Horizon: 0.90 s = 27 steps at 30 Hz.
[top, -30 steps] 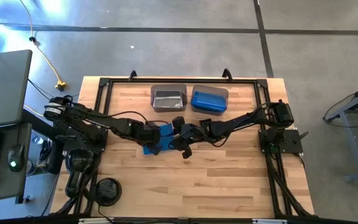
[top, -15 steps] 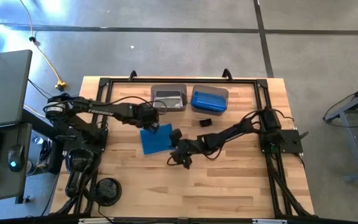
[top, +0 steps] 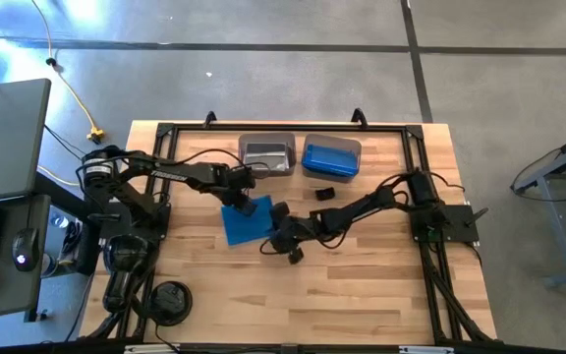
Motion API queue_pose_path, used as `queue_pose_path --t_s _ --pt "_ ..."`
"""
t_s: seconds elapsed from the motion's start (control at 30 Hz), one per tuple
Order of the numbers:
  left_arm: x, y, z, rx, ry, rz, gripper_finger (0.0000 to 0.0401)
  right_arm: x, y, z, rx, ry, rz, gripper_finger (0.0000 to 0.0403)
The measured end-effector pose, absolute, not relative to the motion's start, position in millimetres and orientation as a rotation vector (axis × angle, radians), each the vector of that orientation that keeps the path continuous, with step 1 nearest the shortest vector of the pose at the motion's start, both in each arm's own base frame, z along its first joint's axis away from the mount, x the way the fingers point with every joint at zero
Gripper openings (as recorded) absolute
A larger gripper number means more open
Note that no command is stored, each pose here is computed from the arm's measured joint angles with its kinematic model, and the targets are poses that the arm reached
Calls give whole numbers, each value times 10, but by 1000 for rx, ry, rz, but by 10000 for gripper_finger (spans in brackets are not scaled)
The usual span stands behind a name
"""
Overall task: Pick & place jewel cases by type
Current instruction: Put the blue CD case into the right black bin
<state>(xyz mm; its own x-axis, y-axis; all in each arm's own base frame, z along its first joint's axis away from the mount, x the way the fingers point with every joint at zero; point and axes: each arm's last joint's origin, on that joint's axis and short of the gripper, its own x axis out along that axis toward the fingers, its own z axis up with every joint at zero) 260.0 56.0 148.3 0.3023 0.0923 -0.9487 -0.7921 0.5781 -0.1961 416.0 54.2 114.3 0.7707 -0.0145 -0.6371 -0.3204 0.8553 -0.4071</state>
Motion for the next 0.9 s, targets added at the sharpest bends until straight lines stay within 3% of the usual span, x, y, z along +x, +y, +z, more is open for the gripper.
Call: queue_pose_path --t_s 0.3,0.9 --pt "2637 472 1453 -871 1150 574 119 4163 505 1059 -730 732 14 165" --pt "2736 266 1480 -948 1158 408 119 4102 651 1030 -972 753 267 165"
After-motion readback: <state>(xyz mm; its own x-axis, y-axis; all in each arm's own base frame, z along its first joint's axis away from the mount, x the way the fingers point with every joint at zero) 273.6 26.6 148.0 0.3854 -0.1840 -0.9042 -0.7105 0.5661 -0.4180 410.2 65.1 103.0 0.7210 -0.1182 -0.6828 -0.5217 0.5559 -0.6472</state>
